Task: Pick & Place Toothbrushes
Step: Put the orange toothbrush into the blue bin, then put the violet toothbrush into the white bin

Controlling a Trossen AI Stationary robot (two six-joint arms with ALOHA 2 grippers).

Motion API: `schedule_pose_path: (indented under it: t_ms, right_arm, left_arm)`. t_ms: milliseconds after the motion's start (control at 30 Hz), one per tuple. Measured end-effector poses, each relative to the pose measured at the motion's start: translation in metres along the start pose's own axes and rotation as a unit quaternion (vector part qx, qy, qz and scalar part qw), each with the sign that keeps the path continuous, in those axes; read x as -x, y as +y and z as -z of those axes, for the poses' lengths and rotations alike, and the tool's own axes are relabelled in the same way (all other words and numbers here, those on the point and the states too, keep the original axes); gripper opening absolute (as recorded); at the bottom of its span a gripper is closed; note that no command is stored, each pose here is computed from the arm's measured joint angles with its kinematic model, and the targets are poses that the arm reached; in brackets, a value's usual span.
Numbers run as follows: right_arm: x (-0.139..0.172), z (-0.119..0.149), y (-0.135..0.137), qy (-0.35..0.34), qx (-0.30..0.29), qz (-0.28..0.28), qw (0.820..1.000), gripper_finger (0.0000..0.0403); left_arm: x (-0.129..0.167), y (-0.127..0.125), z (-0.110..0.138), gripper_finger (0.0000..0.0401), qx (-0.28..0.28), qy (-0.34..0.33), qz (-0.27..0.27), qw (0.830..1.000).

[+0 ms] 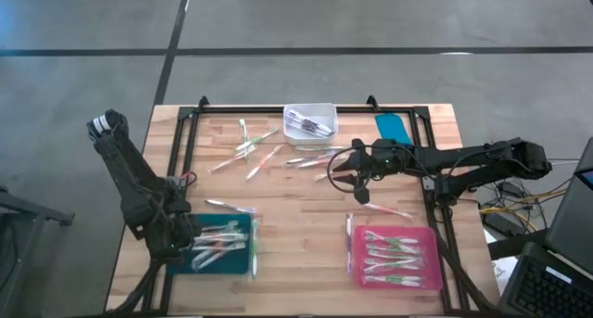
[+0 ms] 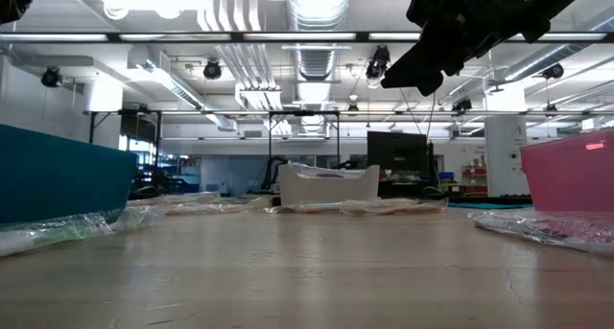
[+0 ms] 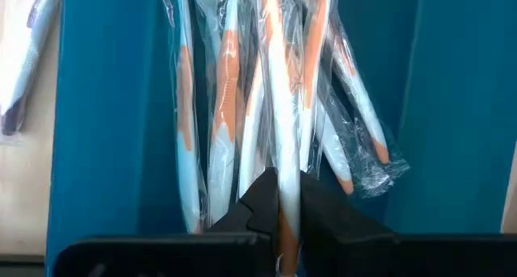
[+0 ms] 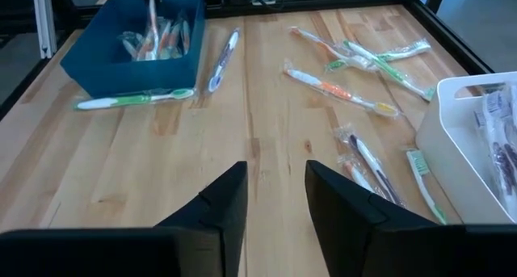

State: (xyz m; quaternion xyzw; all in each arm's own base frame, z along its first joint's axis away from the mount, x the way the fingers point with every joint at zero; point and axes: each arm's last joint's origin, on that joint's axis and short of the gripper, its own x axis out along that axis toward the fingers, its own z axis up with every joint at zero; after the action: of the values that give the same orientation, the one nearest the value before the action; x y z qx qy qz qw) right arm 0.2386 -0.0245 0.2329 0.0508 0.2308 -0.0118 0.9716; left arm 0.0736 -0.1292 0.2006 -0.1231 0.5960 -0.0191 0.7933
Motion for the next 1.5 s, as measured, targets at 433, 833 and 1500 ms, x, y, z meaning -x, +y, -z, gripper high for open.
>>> schedule_pose_path:
  t_ms: [433, 833, 1500]
  right_arm:
    - [0.000, 0.000, 0.000, 0.000, 0.000, 0.000, 1.000, 0.0151]
    - [0.000, 0.000, 0.000, 0.000, 0.000, -0.001, 1.000, 0.0121]
    - [0.000, 0.000, 0.000, -0.001, 0.002, -0.001, 1.000, 0.0060]
  left_arm:
    - [-0.001, 0.000, 0.000, 0.0078, 0.074, 0.000, 0.004, 0.997]
    - [-0.001, 0.000, 0.001, 0.0134, 0.108, 0.010, 0.005, 0.994]
    - [0.027, -0.020, -0.012, 0.0114, 0.137, 0.007, 0.070, 0.988]
